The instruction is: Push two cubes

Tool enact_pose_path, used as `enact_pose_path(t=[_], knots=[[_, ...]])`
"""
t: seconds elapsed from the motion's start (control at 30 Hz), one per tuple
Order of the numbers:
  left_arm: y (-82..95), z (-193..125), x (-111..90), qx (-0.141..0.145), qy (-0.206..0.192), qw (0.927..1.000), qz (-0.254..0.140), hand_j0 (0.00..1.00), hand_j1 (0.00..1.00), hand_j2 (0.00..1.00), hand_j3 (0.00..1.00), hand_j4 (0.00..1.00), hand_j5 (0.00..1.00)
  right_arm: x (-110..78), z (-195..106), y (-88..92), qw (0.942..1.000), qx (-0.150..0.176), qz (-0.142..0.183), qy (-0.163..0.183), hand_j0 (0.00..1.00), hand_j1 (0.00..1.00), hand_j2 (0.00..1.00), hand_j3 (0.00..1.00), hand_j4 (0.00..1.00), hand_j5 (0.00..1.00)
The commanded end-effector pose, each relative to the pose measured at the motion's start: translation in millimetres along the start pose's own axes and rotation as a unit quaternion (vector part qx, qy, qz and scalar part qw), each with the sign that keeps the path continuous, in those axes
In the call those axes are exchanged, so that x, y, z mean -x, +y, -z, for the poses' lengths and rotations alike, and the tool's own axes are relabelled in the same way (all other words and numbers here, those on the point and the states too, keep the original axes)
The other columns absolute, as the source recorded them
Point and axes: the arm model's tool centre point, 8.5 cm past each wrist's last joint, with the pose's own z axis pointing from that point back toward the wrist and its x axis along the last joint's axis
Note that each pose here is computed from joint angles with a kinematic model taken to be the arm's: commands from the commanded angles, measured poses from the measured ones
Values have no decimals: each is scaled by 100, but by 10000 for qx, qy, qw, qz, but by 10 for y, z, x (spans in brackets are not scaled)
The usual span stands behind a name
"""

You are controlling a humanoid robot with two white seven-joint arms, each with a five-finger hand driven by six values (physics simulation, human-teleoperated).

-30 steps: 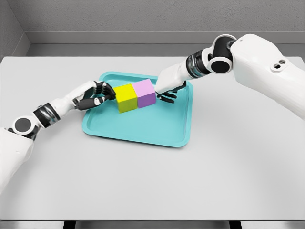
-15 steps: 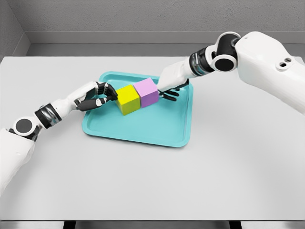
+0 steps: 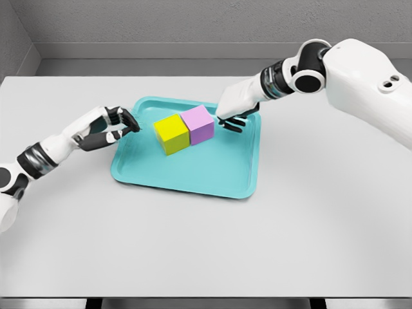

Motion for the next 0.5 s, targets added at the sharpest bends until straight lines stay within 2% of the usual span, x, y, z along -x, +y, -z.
enact_pose_path(t=[0.0,0.03,0.07,0.1,0.13,0.17,0.2,0.23,0.33,0.47], knots=[[316,-241,-412,-67,-219,9996,184,48,48,48,48,48,48,58,-71,57,9999,-6,67,81,14,14,14,14,14,14],[282,-320,-429,-10,-180,9997,171,48,48,48,48,48,48,82,-100,79,9999,-19,80,118,14,14,14,14,14,14],[308,-424,-414,-22,-48,9997,226,59,59,59,59,59,59,120,-149,123,9998,-32,121,171,14,14,14,14,14,14],[332,-573,-382,-150,61,9996,241,100,100,100,100,100,100,182,-237,155,9995,-37,153,267,14,14,14,14,14,14],[307,-591,-387,-160,36,9996,235,100,100,100,100,100,100,216,-287,176,9993,-44,171,322,14,14,14,14,14,14],[256,-563,-378,-37,75,9994,325,100,100,100,100,100,100,241,-323,203,9991,-54,194,362,15,15,15,15,15,15],[138,-491,-400,299,129,9978,573,100,100,100,100,100,100,289,-389,258,9987,-58,253,435,15,15,15,15,15,15],[130,-488,-398,354,172,9970,668,100,100,100,100,100,100,302,-410,279,9986,-62,277,454,15,15,15,15,15,15],[100,-475,-370,389,196,9967,678,100,100,100,100,100,100,583,-759,748,9925,-263,758,927,16,16,16,16,16,16],[131,-539,-330,360,333,9959,763,100,100,100,100,100,100,792,-1096,1006,9833,-51,1242,1330,18,18,18,18,18,18]])
